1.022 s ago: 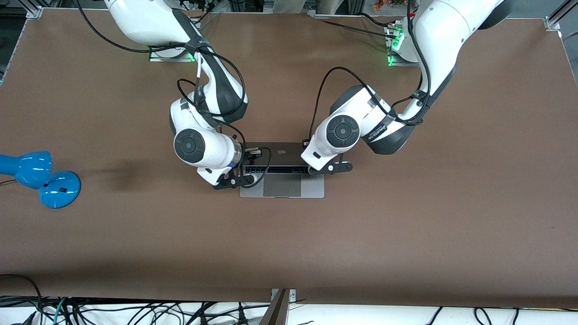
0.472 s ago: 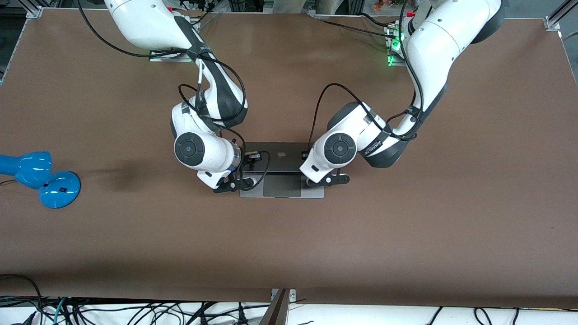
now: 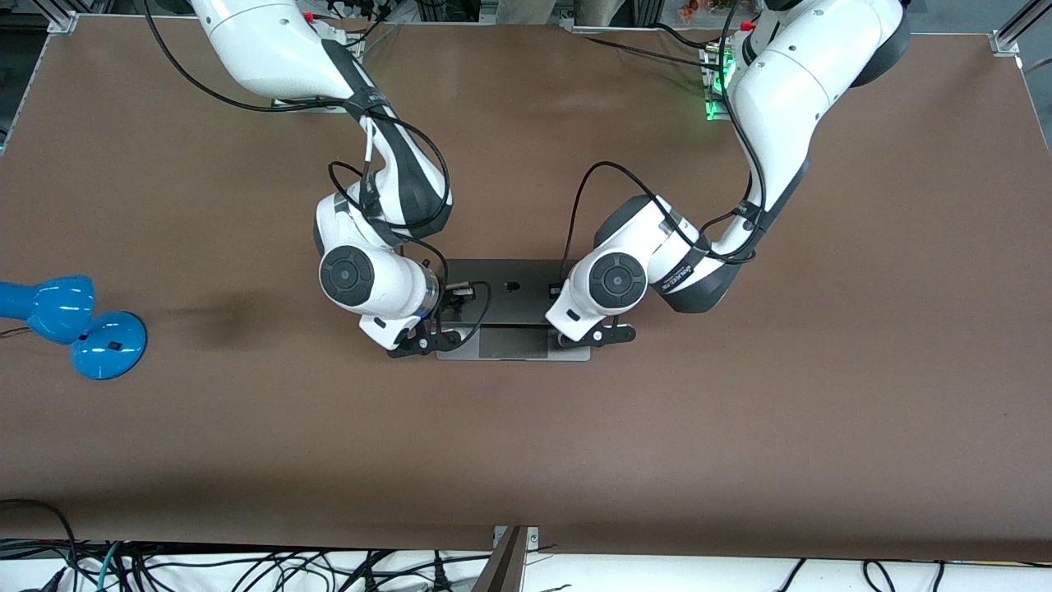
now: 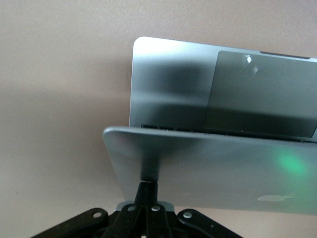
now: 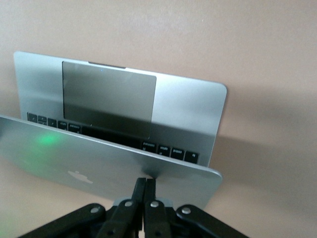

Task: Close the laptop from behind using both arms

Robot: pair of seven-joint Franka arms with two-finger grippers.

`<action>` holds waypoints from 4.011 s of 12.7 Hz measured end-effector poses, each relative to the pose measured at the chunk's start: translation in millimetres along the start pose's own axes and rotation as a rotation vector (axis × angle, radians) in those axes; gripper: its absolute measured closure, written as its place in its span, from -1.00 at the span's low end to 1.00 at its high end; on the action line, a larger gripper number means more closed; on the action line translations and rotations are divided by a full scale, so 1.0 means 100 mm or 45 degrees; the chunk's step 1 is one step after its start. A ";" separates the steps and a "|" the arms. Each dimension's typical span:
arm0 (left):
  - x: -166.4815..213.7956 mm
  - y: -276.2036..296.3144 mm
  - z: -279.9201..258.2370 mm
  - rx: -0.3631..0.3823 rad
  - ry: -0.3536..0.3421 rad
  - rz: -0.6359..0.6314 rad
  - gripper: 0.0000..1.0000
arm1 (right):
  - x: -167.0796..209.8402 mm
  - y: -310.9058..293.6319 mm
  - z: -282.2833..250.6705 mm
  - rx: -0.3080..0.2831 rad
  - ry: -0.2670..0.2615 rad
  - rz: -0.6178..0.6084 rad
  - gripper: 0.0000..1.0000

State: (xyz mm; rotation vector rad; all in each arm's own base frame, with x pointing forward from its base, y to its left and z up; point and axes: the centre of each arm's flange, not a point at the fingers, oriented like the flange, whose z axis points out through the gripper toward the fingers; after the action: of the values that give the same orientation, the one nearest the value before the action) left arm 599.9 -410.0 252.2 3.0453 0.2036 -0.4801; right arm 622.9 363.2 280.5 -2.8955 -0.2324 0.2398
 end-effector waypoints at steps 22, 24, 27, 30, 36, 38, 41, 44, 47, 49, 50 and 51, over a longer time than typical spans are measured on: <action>0.35 0.01 0.60 0.053 0.030 0.029 0.98 | 0.25 0.28 0.83 -0.033 0.108 -0.151 0.89; 0.35 0.01 0.58 0.058 0.028 0.030 0.98 | 0.25 0.28 0.83 -0.032 0.109 -0.154 0.88; 0.34 -0.01 0.39 0.081 0.023 0.029 0.65 | 0.26 0.28 0.78 -0.033 0.092 -0.153 0.63; 0.19 -0.07 -0.03 0.151 0.003 0.078 0.00 | 0.39 0.45 0.22 -0.072 0.017 -0.129 -0.03; -0.37 -0.33 -1.43 0.174 0.031 0.201 -1.00 | 0.30 0.77 -1.47 -0.083 0.029 -0.076 -0.97; -0.66 -0.43 -1.79 0.178 0.062 0.231 -1.00 | 0.14 1.10 -2.07 -0.119 0.046 -0.029 -1.00; -0.96 -0.96 -2.17 0.198 0.075 0.271 -1.00 | -0.14 1.49 -2.80 -0.350 0.104 0.004 -1.00; -1.20 -1.74 -2.38 0.232 0.142 0.298 -1.00 | -0.35 1.53 -3.18 -0.441 0.148 0.011 -1.00; -1.42 -2.47 -2.41 0.226 0.211 0.319 -1.00 | -0.52 1.85 -3.42 -0.423 0.166 0.074 -1.00; -1.50 -3.01 -2.55 0.192 0.239 0.296 -1.00 | -0.65 2.08 -3.58 -0.410 0.178 0.119 -1.00; -1.53 -3.25 -2.64 0.170 0.256 0.269 -1.00 | -0.70 2.17 -3.64 -0.406 0.177 0.138 -1.00; -1.54 -3.46 -2.72 0.151 0.267 0.251 -1.00 | -0.75 2.24 -3.69 -0.401 0.178 0.154 -1.00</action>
State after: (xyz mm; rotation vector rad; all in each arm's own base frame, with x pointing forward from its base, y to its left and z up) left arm 489.9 -66.9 547.9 3.1829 -0.1217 -0.1655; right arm 647.3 56.6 592.6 -3.2261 -0.0753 0.0198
